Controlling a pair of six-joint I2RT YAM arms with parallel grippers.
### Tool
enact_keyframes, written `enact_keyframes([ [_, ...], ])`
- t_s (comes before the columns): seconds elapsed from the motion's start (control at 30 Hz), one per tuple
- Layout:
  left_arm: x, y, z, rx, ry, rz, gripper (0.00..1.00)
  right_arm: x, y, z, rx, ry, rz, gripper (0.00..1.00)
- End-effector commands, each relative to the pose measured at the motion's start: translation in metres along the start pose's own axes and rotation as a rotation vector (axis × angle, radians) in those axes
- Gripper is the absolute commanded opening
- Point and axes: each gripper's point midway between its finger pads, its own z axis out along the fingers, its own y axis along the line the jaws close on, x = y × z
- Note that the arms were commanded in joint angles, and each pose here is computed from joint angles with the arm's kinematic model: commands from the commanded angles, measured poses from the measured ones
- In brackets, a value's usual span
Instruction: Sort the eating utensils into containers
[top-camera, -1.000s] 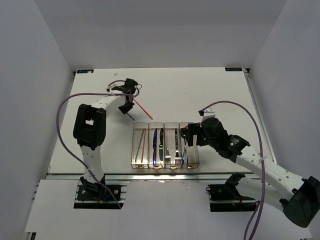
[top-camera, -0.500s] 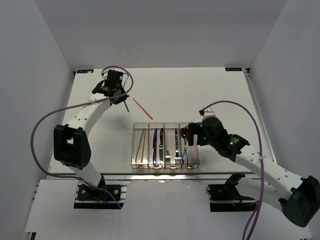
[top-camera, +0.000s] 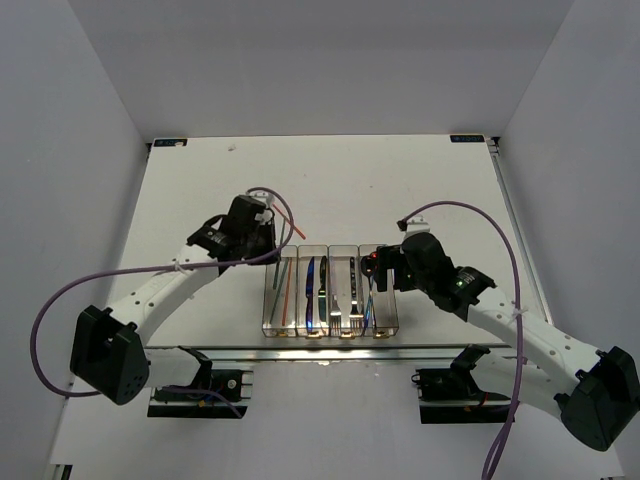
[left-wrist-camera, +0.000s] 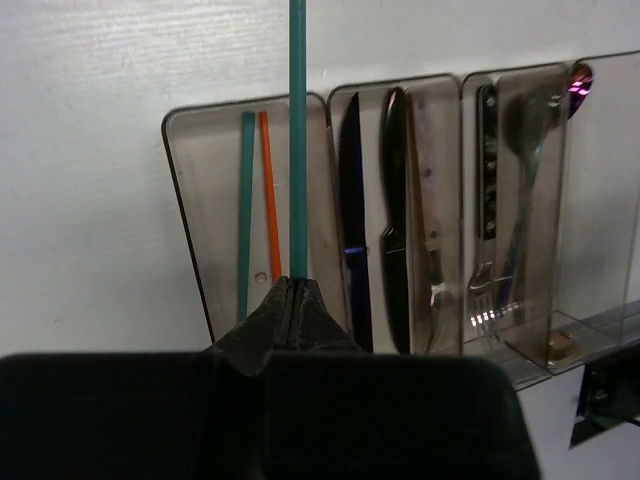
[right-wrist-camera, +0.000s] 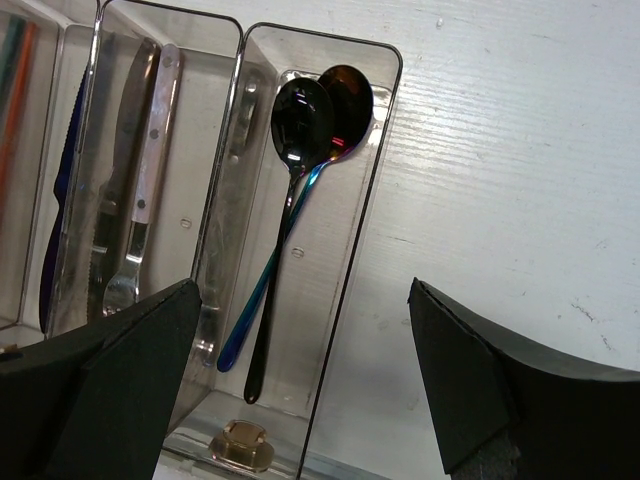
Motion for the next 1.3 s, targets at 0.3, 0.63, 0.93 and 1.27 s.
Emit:
enact_keyframes([
  [0.3,0.061,-0.01,0.009,0.048,0.052,0.001,0.0,-0.004,0.006,0.006,-0.023,0.008,-0.004,0.89],
  [0.63,0.069,0.015,0.001,-0.101,0.037,-0.005,0.42,-0.008,0.01,0.006,-0.035,-0.002,0.003,0.89],
  [0.93,-0.03,0.005,-0.042,-0.192,-0.282,-0.094,0.73,-0.011,0.013,0.007,-0.046,-0.002,0.008,0.89],
  [1.27,-0.156,0.028,0.03,-0.582,-0.321,-0.394,0.97,-0.027,0.005,0.009,-0.012,-0.022,0.056,0.89],
])
